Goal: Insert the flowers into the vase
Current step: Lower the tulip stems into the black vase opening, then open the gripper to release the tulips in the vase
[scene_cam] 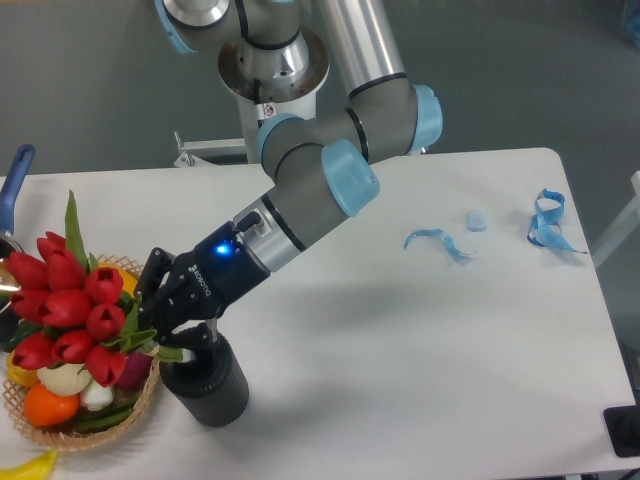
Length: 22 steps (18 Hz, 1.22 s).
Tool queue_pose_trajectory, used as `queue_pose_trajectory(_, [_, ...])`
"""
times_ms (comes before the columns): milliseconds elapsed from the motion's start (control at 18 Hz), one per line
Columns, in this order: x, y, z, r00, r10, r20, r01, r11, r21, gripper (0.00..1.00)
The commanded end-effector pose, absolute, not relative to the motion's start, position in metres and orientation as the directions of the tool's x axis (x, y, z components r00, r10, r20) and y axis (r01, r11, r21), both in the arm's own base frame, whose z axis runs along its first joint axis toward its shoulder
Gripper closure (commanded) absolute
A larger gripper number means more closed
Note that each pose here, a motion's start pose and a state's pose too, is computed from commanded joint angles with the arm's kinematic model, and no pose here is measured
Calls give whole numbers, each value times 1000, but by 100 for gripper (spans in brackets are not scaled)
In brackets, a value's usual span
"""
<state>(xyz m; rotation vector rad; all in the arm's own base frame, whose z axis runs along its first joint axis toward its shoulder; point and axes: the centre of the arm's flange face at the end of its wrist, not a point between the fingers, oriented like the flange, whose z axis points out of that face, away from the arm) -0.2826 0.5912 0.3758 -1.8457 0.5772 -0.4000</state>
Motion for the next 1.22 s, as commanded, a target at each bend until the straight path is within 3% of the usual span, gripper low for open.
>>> queue_pose_trajectory(944, [-320,560,333,859,-512,-16,-217,-334,-917,76])
queue_pose_trajectory(1222, [-325,553,323,868,-496,-12,-222,-367,-903,54])
